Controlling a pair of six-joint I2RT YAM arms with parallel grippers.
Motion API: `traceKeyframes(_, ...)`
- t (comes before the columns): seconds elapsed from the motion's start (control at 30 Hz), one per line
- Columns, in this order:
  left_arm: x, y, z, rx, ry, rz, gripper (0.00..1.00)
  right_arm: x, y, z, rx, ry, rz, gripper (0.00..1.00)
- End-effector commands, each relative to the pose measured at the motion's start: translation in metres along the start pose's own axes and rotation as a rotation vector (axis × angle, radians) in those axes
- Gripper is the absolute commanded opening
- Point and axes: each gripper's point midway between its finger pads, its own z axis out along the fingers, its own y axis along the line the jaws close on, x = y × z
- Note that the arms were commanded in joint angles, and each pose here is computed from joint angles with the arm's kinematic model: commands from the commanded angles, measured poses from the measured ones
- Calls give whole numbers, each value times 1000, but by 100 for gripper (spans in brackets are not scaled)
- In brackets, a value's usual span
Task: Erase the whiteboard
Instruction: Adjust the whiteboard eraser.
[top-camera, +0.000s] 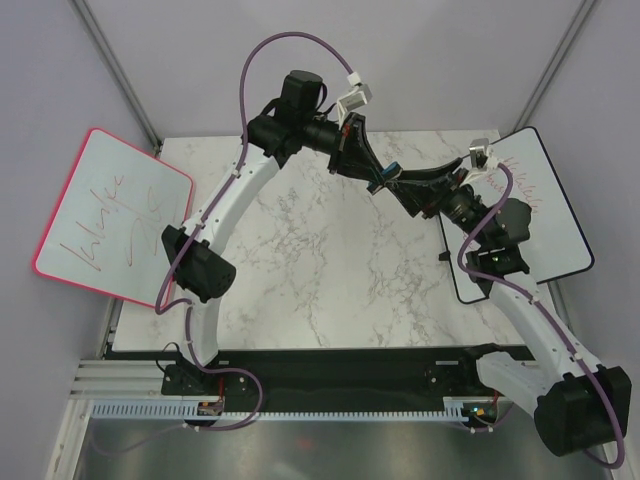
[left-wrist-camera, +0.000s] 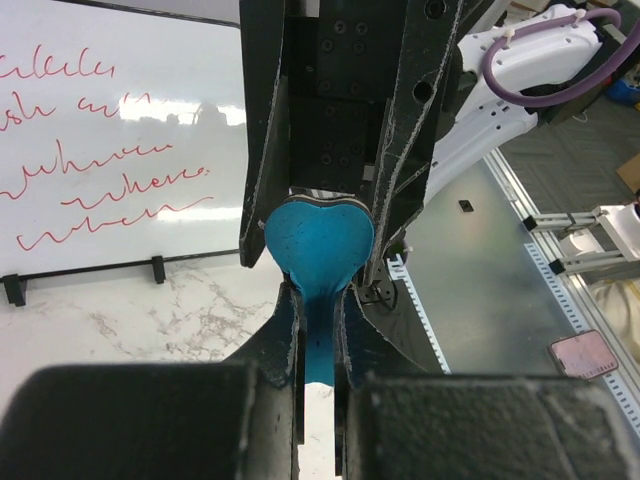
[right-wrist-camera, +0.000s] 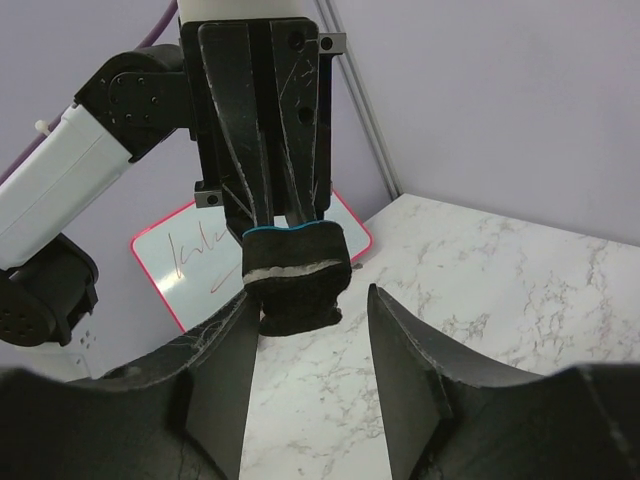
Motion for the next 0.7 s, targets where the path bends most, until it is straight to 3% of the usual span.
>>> traceKeyframes(0.0, -8, -9, -2, 14, -8, 8, 2, -20, 14, 9, -72, -54, -52, 54)
traceKeyframes(0.17, -5, -5, -1, 8, -5, 1, 2, -23, 20, 12, -99, -66, -70, 54)
traceKeyframes(0.3, 0, -1, 0, 5, -3, -14, 2, -21, 24, 14, -119, -62, -73, 42)
traceKeyframes(0.43, -1, -2, 2, 9, -3, -12, 2, -16, 23, 20, -130, -55, -57, 40)
traceKeyframes(0.57, 5, 3, 3, 2, 1, -15, 2, -16, 26, 20, -142, -63, -65, 28)
traceKeyframes(0.67, 11, 9, 4, -10, 7, -27, 2, -16, 22, 19, -121, -59, -80, 10)
